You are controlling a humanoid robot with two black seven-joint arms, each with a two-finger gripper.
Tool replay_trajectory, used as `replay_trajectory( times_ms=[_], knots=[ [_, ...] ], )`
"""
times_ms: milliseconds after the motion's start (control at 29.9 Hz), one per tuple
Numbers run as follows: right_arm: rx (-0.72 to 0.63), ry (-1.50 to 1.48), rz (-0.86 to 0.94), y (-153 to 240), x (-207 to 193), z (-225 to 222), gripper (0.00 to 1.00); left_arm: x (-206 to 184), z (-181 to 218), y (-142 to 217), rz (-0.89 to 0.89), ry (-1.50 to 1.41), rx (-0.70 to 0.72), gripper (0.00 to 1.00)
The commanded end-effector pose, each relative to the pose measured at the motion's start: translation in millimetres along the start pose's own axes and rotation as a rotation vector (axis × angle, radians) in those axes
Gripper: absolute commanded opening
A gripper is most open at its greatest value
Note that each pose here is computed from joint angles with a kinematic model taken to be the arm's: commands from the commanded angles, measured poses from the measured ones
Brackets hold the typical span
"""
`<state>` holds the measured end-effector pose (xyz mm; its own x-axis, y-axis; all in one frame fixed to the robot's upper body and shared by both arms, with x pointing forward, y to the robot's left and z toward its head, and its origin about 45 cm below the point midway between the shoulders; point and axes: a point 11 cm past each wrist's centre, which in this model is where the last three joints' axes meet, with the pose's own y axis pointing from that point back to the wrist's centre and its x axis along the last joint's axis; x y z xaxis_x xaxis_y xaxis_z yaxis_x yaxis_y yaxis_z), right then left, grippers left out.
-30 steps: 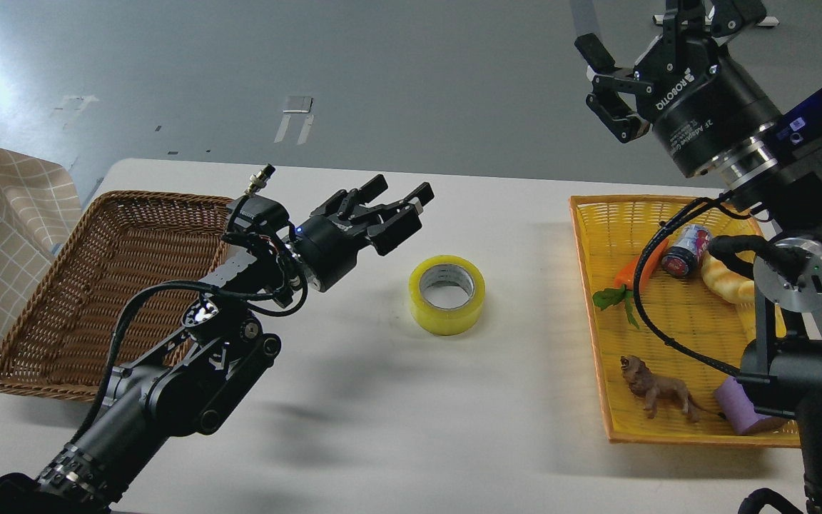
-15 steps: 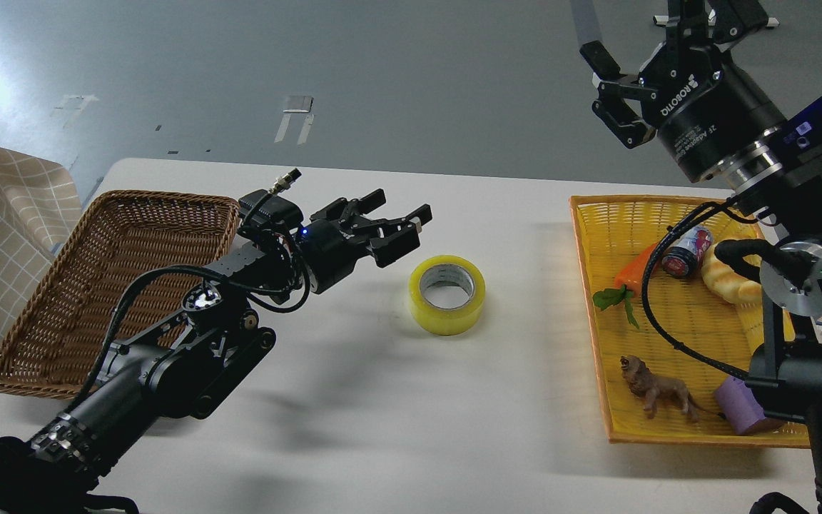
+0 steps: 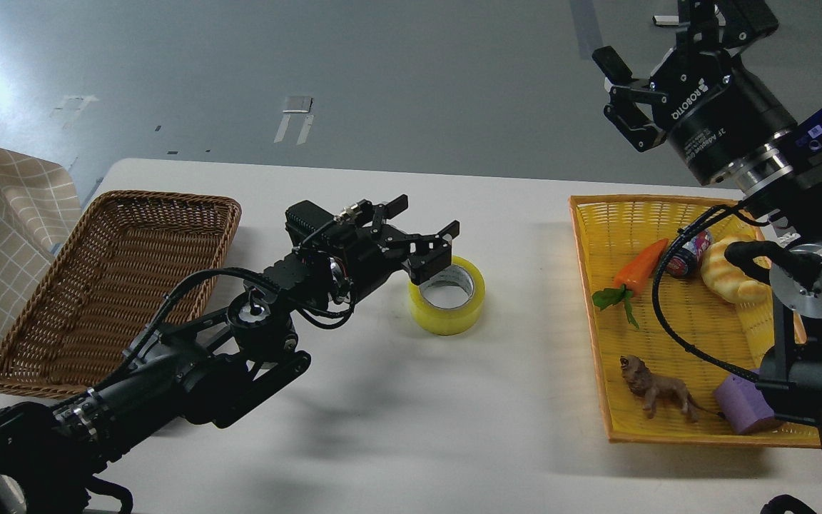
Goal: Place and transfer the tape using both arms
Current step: 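Grasp the tape roll's rim with the left gripper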
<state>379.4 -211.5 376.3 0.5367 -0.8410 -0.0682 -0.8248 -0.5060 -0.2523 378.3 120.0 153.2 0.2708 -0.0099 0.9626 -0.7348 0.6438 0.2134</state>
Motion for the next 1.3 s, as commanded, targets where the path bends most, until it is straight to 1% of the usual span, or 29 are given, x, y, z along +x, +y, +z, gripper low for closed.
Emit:
replay_trajectory(
  times_ms=[0, 100, 201, 468, 635, 869, 970, 1271],
  knots=[
    [-0.004, 0.005, -0.002, 0.2, 0.3, 0.5, 1.0, -12.8, -6.8, -2.7, -0.051, -0.027, 0.013, 0.98],
    [-0.006, 0.003, 0.001, 0.7, 1.1, 1.2, 1.0, -20.0, -3.2, -1.9, -0.089, -0.07, -0.021, 0.98],
    [-0.013, -0.002, 0.007, 3.2, 1.9, 4.8, 1.0, -16.0, -10.0, -5.9, -0.102, -0.101, -0.012, 0.98],
    [-0.02, -0.012, 0.022, 8.4, 4.8, 9.7, 1.0, -21.7, -8.3, -4.2, -0.113, -0.062, -0.047, 0.98],
    [-0.019, -0.011, 0.024, 8.9, 5.9, 9.0, 1.0, -27.9, -13.7, -3.1, -0.135, -0.059, -0.029, 0.98],
    [-0.032, -0.016, 0.033, 12.7, 7.6, 14.5, 1.0, -44.6, -25.9, 1.0, -0.231, -0.047, 0.004, 0.98],
    [-0.052, -0.009, 0.041, 17.5, 11.3, 19.3, 1.0, -48.1, -18.4, -1.2, -0.247, -0.05, -0.016, 0.98],
    [-0.087, -0.005, 0.061, 27.9, 17.8, 29.2, 1.0, -57.9, -21.9, -2.4, -0.28, -0.011, 0.016, 0.96]
  ],
)
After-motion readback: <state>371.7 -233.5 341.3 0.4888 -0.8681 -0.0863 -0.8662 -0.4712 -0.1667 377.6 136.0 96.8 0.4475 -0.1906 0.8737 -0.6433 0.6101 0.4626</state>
